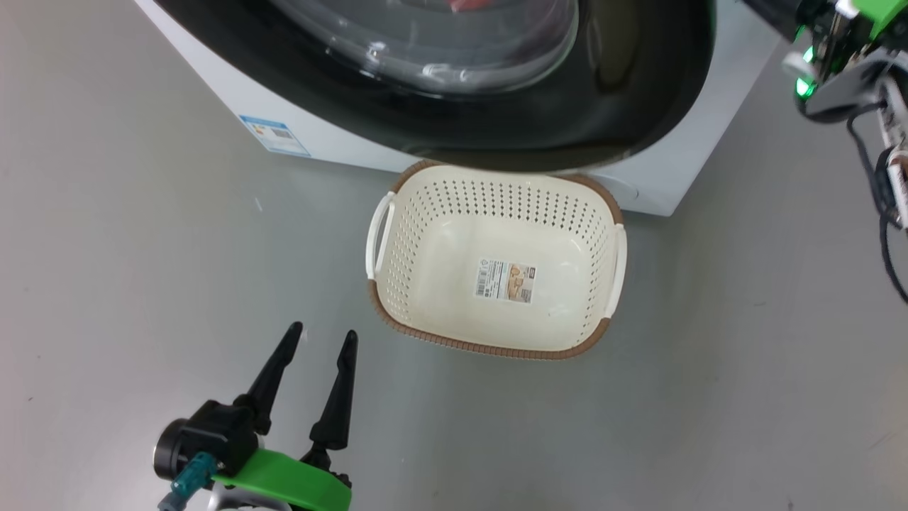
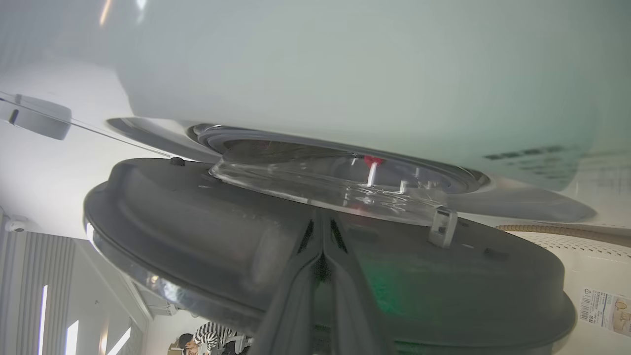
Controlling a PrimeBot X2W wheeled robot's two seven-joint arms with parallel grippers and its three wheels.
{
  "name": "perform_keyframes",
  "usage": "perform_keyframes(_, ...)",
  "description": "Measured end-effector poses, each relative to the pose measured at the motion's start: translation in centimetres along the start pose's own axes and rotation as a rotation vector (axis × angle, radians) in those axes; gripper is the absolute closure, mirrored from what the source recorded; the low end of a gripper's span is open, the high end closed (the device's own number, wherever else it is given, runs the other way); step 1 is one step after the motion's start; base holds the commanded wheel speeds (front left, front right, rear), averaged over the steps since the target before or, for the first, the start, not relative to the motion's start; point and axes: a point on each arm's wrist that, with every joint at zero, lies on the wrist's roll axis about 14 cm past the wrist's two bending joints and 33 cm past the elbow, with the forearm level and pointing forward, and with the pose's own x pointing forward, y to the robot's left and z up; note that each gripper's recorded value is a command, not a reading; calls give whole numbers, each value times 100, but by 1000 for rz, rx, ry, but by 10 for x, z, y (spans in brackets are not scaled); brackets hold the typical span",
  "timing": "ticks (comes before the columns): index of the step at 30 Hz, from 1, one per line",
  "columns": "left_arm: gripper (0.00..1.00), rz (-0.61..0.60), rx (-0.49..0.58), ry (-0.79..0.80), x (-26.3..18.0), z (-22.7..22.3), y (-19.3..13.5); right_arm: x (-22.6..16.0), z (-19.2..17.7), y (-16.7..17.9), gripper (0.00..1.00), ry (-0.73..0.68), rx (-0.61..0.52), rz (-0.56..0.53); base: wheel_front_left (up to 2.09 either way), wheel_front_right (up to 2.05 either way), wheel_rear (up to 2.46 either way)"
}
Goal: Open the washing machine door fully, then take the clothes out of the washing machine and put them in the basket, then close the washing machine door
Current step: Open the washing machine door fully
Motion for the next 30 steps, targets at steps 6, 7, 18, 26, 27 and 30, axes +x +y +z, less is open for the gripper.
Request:
perform_keyframes(6,0,-10,-4,-30,-3,10,-3,-5,-29,4,100,70,-14,4,0,0,0)
perform_keyframes(7,0,-11,-5,-35,-4,11,-4,-5,-35,5,100,82,-16,6,0,0,0)
perform_keyframes(18,0,-6,-20,-61,-26,18,-4,-17,-92,16,100,185,-36,32,0,0,0)
perform_keyframes(26,0,18,-31,-75,-45,20,1,-19,-138,27,100,280,-52,64,0,0,0)
perform_keyframes(27,0,24,-32,-78,-48,20,3,-19,-144,28,100,291,-56,70,0,0,0)
perform_keyframes(30,0,48,-34,-88,-56,22,8,-19,-162,33,100,321,-57,87,0,0,0)
